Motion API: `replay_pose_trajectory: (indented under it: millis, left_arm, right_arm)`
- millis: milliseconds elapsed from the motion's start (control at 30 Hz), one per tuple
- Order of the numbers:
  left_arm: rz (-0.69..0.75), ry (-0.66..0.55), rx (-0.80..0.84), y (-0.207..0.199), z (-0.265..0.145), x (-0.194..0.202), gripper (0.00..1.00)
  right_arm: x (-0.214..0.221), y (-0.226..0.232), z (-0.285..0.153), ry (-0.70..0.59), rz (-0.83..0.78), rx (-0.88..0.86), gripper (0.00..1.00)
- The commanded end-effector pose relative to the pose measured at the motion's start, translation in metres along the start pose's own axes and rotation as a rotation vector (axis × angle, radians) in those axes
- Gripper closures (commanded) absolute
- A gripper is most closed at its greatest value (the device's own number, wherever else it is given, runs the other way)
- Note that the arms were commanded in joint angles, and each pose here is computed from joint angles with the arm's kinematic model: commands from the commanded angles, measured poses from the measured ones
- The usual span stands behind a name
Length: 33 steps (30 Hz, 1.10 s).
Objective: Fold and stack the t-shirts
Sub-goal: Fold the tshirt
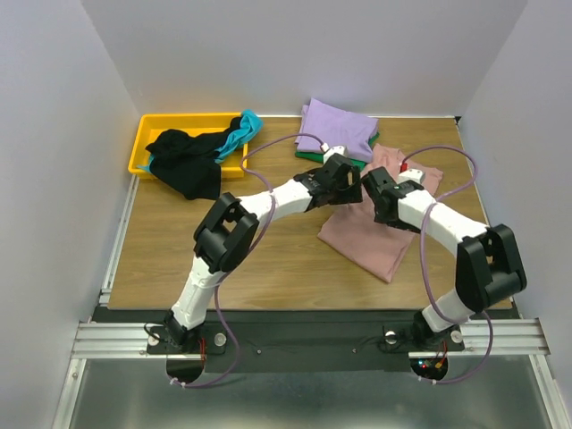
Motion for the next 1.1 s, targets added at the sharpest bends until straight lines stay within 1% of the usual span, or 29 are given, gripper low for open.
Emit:
replay_pose_trajectory:
  millis: [0,100,133,200,267,333,433,500,533,567,667,700,767,800,833,867,933,967,1033,1067]
  left_arm:
    - [0.022,-0.115,0.059,-0.014,-0.059,-0.036,0.09]
    - [0.016,-0.120,0.055,-0.001,-0.081,-0.024,0.05]
    - [0.007,-0.117,0.054,0.003,-0.086,-0.019,0.05]
    - [0.003,-0.092,0.052,0.017,-0.100,0.000,0.05]
    - [-0.024,-0.072,0.063,0.029,-0.109,0.021,0.05]
    - [-0.037,-0.052,0.089,0.034,-0.113,0.032,0.05]
    - [-0.050,0.021,0.117,0.039,-0.112,0.052,0.05]
    - [-0.064,0.050,0.127,0.044,-0.107,0.065,0.08]
    - [-0.069,0.056,0.135,0.045,-0.105,0.068,0.10]
    - [-0.067,0.068,0.140,0.046,-0.101,0.072,0.13]
    - [-0.064,0.092,0.129,0.048,-0.091,0.078,0.16]
    - [-0.065,0.093,0.132,0.047,-0.089,0.077,0.19]
    - [-0.064,0.099,0.130,0.047,-0.081,0.078,0.24]
    - [-0.061,0.106,0.124,0.048,-0.078,0.080,0.28]
    - [-0.059,0.111,0.121,0.049,-0.076,0.081,0.30]
    - [-0.056,0.125,0.119,0.049,-0.071,0.084,0.34]
    - [-0.059,0.138,0.096,0.053,-0.065,0.088,0.37]
    - [-0.066,0.137,0.083,0.054,-0.063,0.089,0.40]
    - [-0.076,0.141,0.073,0.056,-0.061,0.091,0.42]
    - [-0.077,0.142,0.066,0.057,-0.059,0.093,0.44]
  right_arm:
    - [-0.023,-0.013,-0.026,-0.069,0.105,-0.105,0.00]
    - [-0.017,-0.019,-0.038,-0.032,0.080,-0.208,0.00]
    - [-0.011,-0.017,-0.043,0.006,0.063,-0.274,0.00]
    - [0.000,-0.022,-0.048,0.028,0.033,-0.359,0.00]
    - [0.009,-0.013,-0.059,0.081,0.044,-0.508,0.00]
    - [0.022,-0.013,-0.071,0.139,0.066,-0.628,0.00]
    - [0.041,-0.017,-0.077,0.209,0.103,-0.708,0.00]
    - [0.057,-0.019,-0.075,0.268,0.120,-0.719,0.00]
    - [0.072,-0.022,-0.069,0.307,0.112,-0.711,0.01]
    - [0.079,-0.023,-0.067,0.331,0.133,-0.693,0.01]
    - [0.094,-0.027,-0.062,0.373,0.167,-0.669,0.03]
    - [0.096,-0.028,-0.061,0.379,0.176,-0.665,0.09]
    - [0.100,-0.031,-0.059,0.376,0.189,-0.645,0.14]
    - [0.100,-0.032,-0.057,0.374,0.196,-0.632,0.21]
    - [0.101,-0.034,-0.056,0.371,0.202,-0.616,0.23]
    - [0.105,-0.035,-0.054,0.382,0.208,-0.599,0.25]
    - [0.108,-0.035,-0.050,0.390,0.234,-0.566,0.25]
    - [0.108,-0.035,-0.050,0.392,0.248,-0.557,0.25]
    - [0.114,-0.035,-0.044,0.405,0.262,-0.516,0.27]
    - [0.116,-0.035,-0.043,0.417,0.269,-0.508,0.28]
Point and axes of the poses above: each gripper's point midway between its finger pads, its own z axis out along the fingers, its own y axis along the line the jaws close on, x = y × z, the point moved 7 cm from there along -z, back along the fingers, and after that the axes turned 5 degrees about z, right-handed, at the moved point
